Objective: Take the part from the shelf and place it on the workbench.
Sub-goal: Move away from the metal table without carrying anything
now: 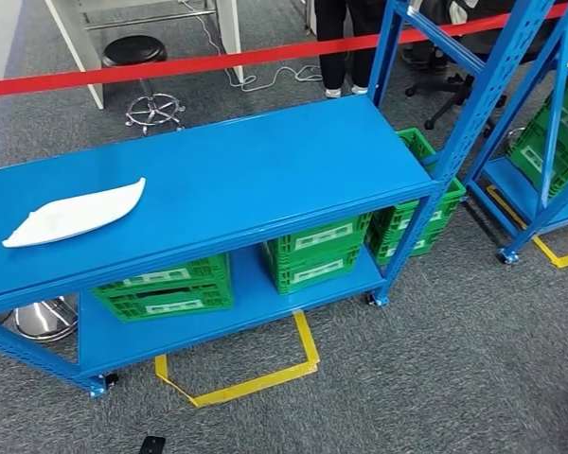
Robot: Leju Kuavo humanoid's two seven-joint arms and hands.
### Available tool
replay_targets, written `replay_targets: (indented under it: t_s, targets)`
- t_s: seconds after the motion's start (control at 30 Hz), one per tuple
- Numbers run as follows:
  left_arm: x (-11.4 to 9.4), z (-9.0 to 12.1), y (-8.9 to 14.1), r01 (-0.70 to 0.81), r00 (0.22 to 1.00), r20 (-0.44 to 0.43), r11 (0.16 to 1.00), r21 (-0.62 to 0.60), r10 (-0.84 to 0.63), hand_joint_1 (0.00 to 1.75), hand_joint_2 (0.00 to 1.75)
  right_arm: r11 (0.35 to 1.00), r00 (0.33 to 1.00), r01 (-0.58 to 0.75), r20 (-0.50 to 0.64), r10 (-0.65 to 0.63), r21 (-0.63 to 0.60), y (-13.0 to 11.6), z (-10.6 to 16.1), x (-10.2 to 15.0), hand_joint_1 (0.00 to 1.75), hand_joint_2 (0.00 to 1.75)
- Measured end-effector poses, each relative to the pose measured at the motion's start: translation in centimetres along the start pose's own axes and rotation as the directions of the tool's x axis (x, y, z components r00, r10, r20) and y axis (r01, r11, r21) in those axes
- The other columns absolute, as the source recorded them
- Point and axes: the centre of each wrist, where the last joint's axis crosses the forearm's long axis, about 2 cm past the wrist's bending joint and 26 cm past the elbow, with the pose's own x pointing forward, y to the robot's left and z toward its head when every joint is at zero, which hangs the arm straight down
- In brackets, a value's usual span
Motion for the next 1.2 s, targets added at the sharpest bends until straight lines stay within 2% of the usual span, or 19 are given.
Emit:
replay_targets:
  t_s: [0.83,1.07,1.2]
  targets:
    - [0.40,-0.10,-0.01,0.014,1.000,0.007,1.000,-0.014,-0.013,0.00,0.00,1.000,1.000,-0.023,0.010,0.023,0.016,0.06,0.01,0.05,0.00,0.00]
    - [0.31,-0.06,-0.09,0.007,1.000,-0.015,0.999,-0.032,-0.007,0.00,0.00,0.998,0.998,-0.060,0.031,0.060,0.003,0.09,0.01,0.01,0.00,0.00]
    - [0.17,-0.04,-0.05,0.000,0.999,-0.039,0.999,-0.032,-0.001,0.00,1.75,0.996,0.996,-0.085,0.031,0.085,0.001,0.20,0.02,0.05,0.00,0.00]
